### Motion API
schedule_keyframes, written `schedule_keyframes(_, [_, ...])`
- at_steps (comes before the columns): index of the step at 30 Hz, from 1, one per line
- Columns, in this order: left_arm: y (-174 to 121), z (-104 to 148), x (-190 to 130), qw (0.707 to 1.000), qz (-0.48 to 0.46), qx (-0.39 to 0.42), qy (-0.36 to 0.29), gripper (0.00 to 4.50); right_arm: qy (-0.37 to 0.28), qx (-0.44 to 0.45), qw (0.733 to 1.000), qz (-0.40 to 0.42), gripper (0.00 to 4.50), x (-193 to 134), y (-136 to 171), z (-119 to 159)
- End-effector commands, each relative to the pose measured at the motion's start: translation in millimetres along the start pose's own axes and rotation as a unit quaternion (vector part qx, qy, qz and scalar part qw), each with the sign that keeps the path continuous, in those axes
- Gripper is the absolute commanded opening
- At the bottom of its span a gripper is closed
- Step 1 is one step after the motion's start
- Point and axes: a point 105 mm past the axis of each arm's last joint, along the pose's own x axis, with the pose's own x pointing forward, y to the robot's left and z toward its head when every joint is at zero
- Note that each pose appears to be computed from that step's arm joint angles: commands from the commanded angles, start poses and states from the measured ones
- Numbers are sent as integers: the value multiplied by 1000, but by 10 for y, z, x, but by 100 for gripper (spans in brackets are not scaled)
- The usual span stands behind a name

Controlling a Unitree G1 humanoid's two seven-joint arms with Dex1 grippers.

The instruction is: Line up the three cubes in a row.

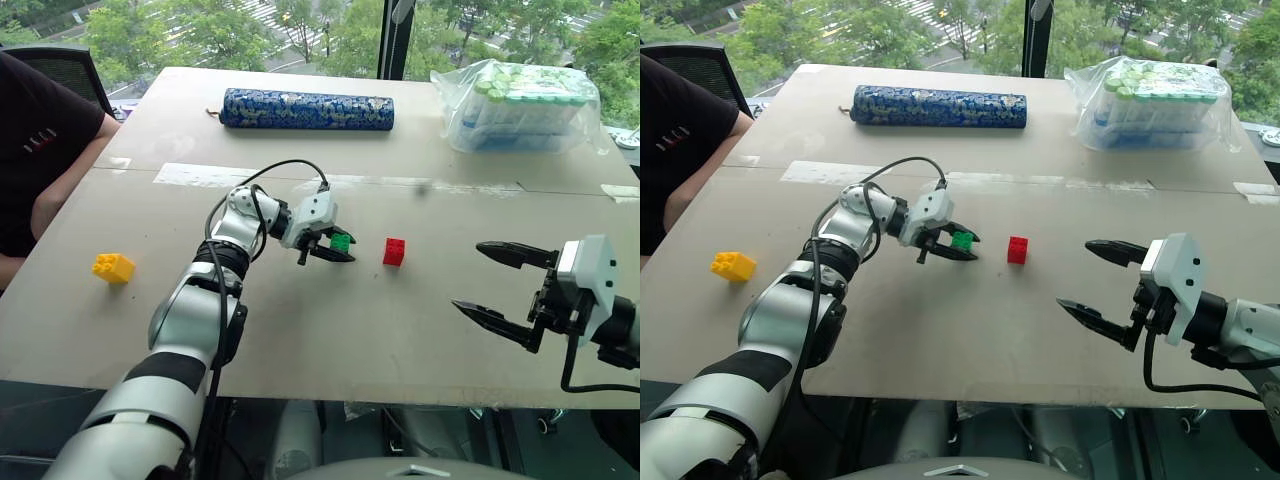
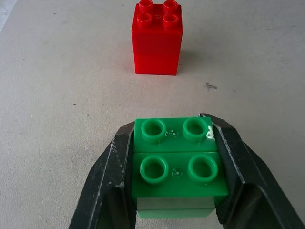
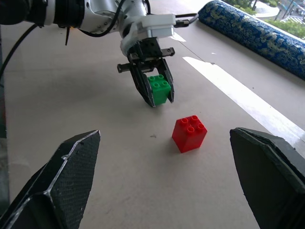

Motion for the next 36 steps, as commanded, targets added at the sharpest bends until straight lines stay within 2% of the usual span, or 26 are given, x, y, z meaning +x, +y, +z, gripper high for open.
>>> schedule_keyframes(1, [52,99,-13,1000,9,15,-15,128,-13,-29,999,3,450,-35,-63,123])
schedule_keyframes(13, [37,77,38,1000,9,17,-14,128,-15,-27,1000,4,450,-27,-28,138])
schedule_keyframes(15, [27,59,43,1000,6,21,-7,237,-16,-27,1000,4,450,-29,-23,141])
schedule_keyframes(16, [26,53,46,1000,7,23,-5,262,-16,-27,1000,3,450,-30,-21,142])
schedule_keyframes(18, [32,47,49,1000,11,28,-2,344,-16,-26,1000,2,450,-31,-15,144])
schedule_keyframes(20, [48,55,45,999,19,39,0,447,-16,-25,1000,2,450,-33,-8,147])
schedule_keyframes(28, [45,255,-308,996,41,41,-65,447,-21,-20,1000,4,450,-26,30,147])
schedule_keyframes(31, [-33,245,-440,995,68,37,-70,447,-30,-18,999,11,450,7,9,147])
schedule_keyframes(36, [-172,175,-379,995,78,26,-60,447,-47,-18,998,33,450,108,-17,167])
